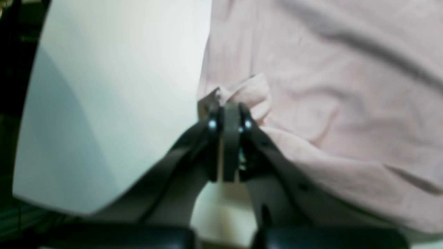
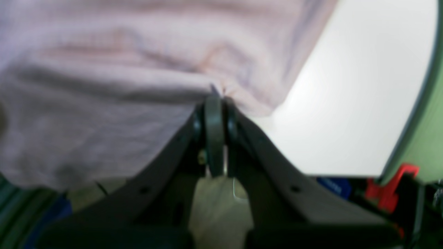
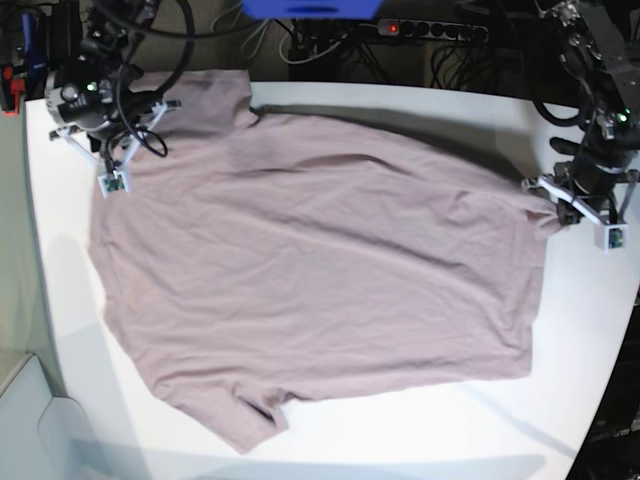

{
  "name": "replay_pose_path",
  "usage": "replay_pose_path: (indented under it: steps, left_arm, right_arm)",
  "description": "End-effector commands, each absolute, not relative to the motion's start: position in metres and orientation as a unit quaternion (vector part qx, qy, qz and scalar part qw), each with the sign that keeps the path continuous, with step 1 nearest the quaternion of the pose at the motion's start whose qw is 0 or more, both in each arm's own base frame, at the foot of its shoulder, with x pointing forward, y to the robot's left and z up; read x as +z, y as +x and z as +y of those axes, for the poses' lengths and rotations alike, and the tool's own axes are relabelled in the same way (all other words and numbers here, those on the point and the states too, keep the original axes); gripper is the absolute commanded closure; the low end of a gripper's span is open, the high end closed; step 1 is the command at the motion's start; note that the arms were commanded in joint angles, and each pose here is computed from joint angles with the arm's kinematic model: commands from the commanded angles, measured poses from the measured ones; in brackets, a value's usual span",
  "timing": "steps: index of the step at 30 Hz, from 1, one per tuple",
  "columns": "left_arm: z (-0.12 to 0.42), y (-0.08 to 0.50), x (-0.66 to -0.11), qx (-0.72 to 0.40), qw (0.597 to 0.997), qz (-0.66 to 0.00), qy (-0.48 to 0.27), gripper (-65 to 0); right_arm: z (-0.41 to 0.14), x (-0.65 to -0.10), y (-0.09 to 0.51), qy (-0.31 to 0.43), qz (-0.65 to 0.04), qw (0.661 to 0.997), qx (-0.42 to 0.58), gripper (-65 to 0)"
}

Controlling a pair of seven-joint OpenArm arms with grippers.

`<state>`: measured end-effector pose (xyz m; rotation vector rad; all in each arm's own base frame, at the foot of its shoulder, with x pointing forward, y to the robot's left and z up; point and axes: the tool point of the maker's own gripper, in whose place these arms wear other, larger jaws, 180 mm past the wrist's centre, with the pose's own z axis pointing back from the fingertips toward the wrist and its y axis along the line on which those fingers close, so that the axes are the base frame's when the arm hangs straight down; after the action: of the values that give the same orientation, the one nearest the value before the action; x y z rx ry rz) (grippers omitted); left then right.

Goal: Layout the t-shirt on the table in an organized manner, then fold the t-shirt properly
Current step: 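Lift the shoulder edge with both grippers and fold it over the shirt body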

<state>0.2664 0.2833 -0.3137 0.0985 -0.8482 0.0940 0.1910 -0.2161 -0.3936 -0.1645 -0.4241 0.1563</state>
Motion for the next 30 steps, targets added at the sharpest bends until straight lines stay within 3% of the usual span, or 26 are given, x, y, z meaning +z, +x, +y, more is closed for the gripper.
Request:
replay_pose_path:
  steps: [1, 20, 30]
  left_arm:
    - [0.288, 0.271, -0.302, 0.042, 0.901, -0.427, 0.056, 0.0]
    - [0.298, 0.290, -0.312, 0.071, 0.901, -0.426, 0.043, 0.0]
    - [0.322, 0.298, -0.303, 0.111, 0.890, -0.440, 0.050, 0.0]
  right_arm:
    - [-0.217, -0.383, 0.204, -0.085, -0.236, 0.965, 0.079, 0.0]
    - [-0.228, -0.328, 0.283, -0.109, -0.337, 0.932, 0.077, 0.0]
    - [-0.231, -0.333, 0.308, -0.094, -0.338, 0.933, 0.079, 0.0]
